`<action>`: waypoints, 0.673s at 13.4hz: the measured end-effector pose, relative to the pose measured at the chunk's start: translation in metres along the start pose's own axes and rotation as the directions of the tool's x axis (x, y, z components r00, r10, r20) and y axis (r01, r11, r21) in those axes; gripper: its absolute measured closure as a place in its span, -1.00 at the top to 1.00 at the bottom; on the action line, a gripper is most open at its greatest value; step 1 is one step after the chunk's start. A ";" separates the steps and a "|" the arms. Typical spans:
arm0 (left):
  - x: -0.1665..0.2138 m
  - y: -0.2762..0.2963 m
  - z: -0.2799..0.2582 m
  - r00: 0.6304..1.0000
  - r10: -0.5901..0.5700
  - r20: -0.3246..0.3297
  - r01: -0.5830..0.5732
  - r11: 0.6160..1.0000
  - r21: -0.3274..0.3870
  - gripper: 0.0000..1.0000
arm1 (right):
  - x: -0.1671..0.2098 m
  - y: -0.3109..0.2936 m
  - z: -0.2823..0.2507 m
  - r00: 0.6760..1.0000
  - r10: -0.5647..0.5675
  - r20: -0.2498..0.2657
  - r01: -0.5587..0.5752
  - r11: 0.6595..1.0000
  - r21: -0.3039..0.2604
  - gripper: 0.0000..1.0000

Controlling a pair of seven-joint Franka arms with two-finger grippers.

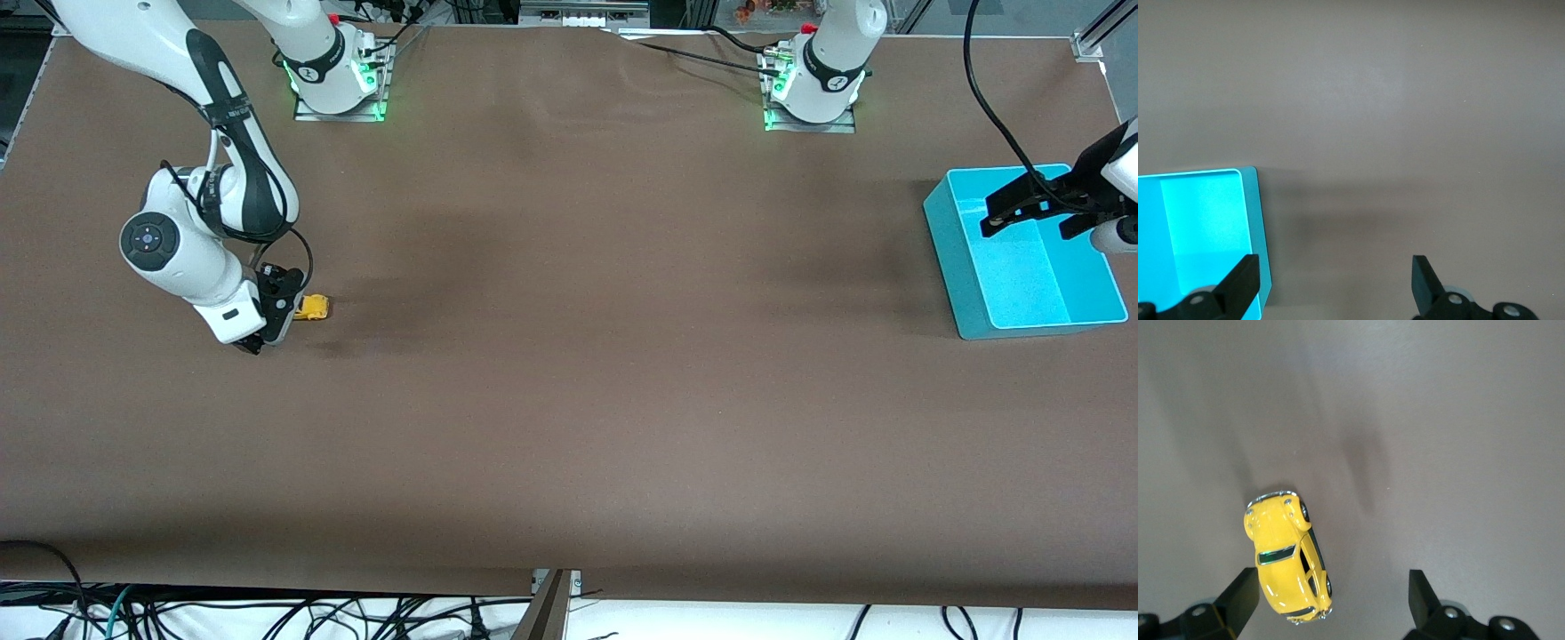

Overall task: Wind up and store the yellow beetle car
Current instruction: 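Lower the right gripper and grasp the yellow car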

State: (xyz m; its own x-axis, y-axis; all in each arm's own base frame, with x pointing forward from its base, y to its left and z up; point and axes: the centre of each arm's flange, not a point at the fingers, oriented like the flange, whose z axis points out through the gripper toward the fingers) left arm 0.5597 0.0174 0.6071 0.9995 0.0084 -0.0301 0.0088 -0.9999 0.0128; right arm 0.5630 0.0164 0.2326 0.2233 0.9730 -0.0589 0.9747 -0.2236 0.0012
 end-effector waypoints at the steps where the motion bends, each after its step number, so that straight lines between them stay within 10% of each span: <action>1: 0.000 0.000 0.000 1.000 0.000 0.000 0.000 1.000 0.000 1.00 | -0.002 -0.004 0.005 1.000 -0.020 -0.002 0.020 1.000 -0.005 0.98; 9: 0.000 0.000 -0.001 1.000 0.000 -0.002 0.000 1.000 0.000 1.00 | -0.006 -0.024 0.026 0.980 -0.199 -0.005 0.199 0.979 -0.039 0.97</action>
State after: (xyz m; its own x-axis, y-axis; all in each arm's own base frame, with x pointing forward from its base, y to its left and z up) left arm 0.5597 0.0174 0.6079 0.9996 0.0084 -0.0284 0.0088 -0.9999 0.0127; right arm 0.5383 0.0144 0.2070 0.0250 0.9983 -0.0528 0.9993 -0.0235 0.0284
